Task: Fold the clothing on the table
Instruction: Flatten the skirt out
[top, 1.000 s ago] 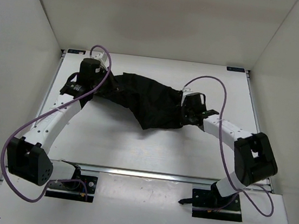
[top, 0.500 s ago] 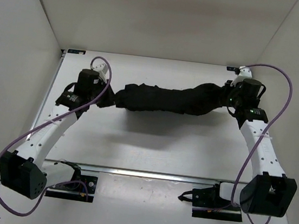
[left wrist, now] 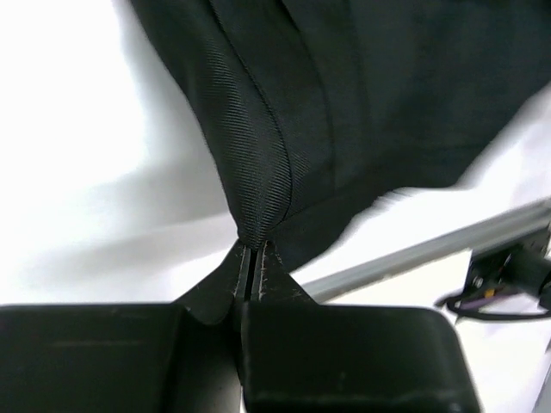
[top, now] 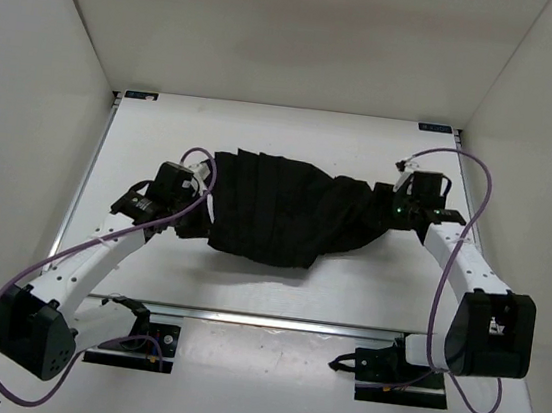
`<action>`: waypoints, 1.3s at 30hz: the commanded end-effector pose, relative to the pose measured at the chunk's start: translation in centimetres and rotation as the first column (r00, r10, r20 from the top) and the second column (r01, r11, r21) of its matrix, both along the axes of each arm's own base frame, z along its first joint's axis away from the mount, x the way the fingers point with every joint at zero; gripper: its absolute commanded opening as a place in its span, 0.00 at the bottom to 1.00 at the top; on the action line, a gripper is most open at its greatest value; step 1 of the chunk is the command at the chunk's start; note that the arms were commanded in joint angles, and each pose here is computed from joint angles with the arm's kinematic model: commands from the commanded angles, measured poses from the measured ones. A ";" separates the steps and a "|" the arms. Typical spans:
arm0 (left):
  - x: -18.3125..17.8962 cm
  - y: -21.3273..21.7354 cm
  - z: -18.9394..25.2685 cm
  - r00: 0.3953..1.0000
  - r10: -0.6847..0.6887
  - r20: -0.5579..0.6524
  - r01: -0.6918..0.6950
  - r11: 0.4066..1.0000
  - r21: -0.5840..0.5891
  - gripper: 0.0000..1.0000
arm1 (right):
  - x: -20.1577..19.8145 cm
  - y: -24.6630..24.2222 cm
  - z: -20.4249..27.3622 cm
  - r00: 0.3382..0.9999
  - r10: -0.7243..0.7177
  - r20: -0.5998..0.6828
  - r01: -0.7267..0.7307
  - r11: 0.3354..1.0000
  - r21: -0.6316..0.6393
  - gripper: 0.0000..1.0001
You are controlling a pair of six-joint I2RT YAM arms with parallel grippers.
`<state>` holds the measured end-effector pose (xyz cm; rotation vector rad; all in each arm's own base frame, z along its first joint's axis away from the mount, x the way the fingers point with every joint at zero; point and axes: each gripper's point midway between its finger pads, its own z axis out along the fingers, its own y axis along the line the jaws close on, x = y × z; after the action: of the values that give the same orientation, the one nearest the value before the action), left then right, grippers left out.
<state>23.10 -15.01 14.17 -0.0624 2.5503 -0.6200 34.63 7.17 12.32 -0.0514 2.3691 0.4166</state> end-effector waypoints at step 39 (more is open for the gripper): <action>3.0 -4.8 0.7 0.998 0.039 -0.050 -0.049 0.974 -0.220 0.00 | -9.2 19.8 -6.1 0.914 0.405 -0.013 -0.392 0.892 0.223 0.58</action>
<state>26.55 -19.26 14.01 -0.2279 2.5352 -0.8334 23.01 24.73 3.73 -0.4359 2.4820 0.8111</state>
